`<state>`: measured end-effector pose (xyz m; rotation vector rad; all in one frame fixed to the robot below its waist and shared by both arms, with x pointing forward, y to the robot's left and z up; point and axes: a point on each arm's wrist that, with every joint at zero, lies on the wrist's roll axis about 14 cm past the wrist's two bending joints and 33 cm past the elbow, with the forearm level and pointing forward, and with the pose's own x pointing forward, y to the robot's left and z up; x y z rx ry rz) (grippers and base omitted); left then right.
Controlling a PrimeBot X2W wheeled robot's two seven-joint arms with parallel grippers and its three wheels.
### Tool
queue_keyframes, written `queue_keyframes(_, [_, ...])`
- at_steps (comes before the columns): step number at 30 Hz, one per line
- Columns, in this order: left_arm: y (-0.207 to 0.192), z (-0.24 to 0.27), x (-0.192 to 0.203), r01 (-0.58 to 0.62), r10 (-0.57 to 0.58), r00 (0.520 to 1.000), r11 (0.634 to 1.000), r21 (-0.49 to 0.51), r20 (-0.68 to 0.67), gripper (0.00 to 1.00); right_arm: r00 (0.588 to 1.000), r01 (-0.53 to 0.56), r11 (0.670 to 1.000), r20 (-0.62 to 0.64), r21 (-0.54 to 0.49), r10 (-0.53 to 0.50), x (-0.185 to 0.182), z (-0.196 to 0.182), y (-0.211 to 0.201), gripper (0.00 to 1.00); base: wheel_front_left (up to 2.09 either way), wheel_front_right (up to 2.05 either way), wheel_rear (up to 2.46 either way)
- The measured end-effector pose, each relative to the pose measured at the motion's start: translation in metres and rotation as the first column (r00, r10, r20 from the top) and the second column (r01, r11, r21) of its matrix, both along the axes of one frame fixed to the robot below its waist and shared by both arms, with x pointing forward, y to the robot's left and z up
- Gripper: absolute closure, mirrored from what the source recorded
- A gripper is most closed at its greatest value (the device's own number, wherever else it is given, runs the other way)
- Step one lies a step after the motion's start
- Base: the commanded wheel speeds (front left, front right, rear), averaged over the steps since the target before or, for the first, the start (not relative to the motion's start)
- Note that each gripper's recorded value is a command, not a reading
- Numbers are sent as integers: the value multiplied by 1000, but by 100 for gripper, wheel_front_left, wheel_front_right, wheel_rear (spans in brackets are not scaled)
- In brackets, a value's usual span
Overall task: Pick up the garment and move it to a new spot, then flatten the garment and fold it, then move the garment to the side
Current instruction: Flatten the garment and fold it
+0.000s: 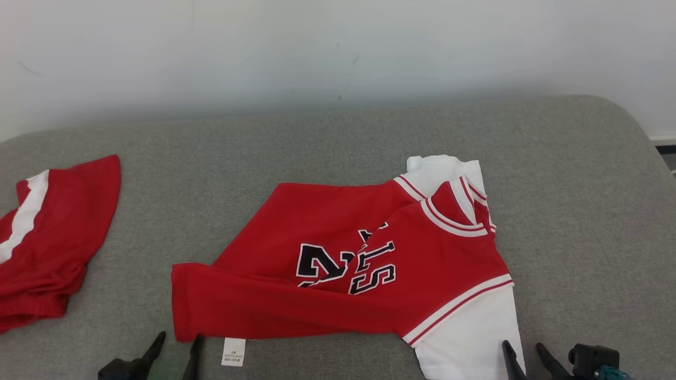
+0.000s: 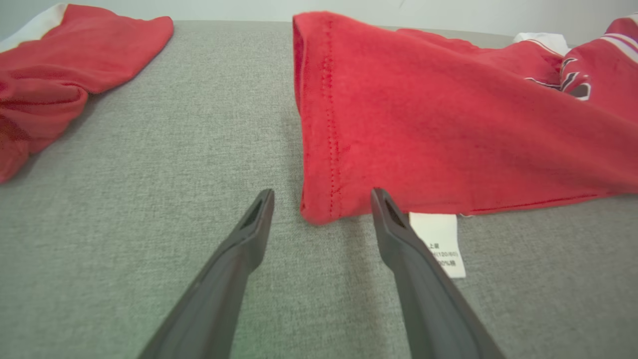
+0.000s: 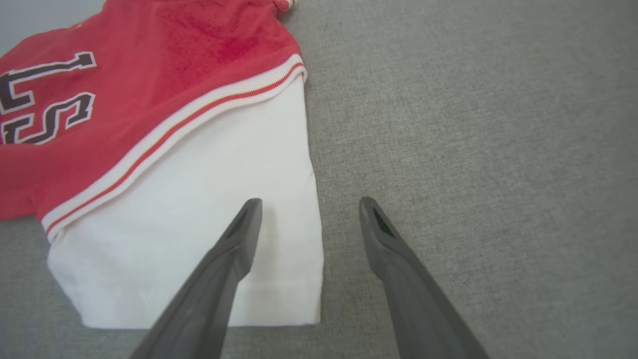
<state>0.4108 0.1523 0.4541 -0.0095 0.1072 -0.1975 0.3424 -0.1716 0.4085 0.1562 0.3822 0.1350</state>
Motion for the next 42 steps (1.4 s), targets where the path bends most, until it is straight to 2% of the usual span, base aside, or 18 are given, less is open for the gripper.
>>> queue_keyframes(9, [-12, -9, 16, 52, -52, 998, 998, 24, -26, 0, 996, -3, 999, -87, 42, 6, -7, -20, 7, 0, 0, 0, 0])
queue_keyframes(11, [-16, -9, 17, 63, -62, 998, 998, 29, -26, 0, 996, -2, 999, -94, 49, 7, -8, -21, 8, 21, 0, 0, 0])
queue_keyframes(12, [-17, -9, 18, 67, -66, 997, 997, 30, -26, 0, 995, -5, 999, -104, 49, 10, -9, -23, 8, 63, 0, 0, 0])
queue_keyframes(13, [-17, -10, 18, 67, -67, 997, 997, 27, -30, 13, 994, -8, 999, -107, 49, 14, -9, -23, 8, 86, 0, 0, 0])
queue_keyframes(14, [-17, -13, 16, 70, -68, 997, 997, 30, -42, 63, 994, -10, 999, -109, 54, 15, -10, -23, 8, 100, 0, 0, 0])
queue_keyframes(15, [-17, -17, 14, 68, -66, 996, 997, 32, -56, 100, 994, -14, 998, -110, 56, 20, -10, -23, 10, 100, 0, 0, 0])
queue_keyframes(25, [-17, -10, -4, 65, -64, 997, 998, 15, -35, 100, 998, -31, 986, -44, 165, 39, -11, 2, 26, 100, 0, 0, 0])
queue_keyframes(35, [-12, 45, -11, 62, -64, 988, 998, 20, 137, 100, 984, -102, 956, 170, 274, 56, -2, 82, 32, 100, 0, 0, 0])
queue_keyframes(39, [-17, 67, -7, 81, -84, 978, 996, 24, 192, 100, 974, -129, 938, 218, 322, 60, 2, 104, 37, 100, 0, 0, 0])
queue_keyframes(42, [-25, 91, 0, 109, -113, 965, 994, 31, 237, 100, 961, -161, 944, 262, 287, 85, 13, 123, 34, 100, 0, 0, 0])
